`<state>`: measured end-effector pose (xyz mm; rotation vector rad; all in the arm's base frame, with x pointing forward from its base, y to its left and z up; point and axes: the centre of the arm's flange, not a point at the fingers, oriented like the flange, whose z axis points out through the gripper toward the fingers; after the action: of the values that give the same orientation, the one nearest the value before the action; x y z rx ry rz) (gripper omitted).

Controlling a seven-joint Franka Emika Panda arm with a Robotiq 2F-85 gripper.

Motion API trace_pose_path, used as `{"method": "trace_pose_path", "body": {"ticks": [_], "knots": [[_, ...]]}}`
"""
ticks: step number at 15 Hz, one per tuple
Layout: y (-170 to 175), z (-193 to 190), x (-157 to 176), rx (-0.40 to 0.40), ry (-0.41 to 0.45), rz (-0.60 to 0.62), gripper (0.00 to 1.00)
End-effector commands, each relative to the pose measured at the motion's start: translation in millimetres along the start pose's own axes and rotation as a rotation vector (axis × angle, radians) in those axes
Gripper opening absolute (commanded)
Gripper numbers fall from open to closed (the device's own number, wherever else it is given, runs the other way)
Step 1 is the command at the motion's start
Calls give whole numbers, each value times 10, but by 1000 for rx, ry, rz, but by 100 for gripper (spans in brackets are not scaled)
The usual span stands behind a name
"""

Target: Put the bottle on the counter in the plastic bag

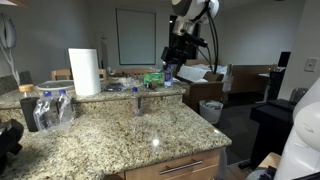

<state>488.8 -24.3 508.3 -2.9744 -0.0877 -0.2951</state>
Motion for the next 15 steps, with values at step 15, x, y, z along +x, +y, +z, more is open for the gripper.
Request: {"method": "trace_pose_path", "body": {"ticks": [15], "knots": [[-1130,1340,744,-182,300,-81,100]]}}
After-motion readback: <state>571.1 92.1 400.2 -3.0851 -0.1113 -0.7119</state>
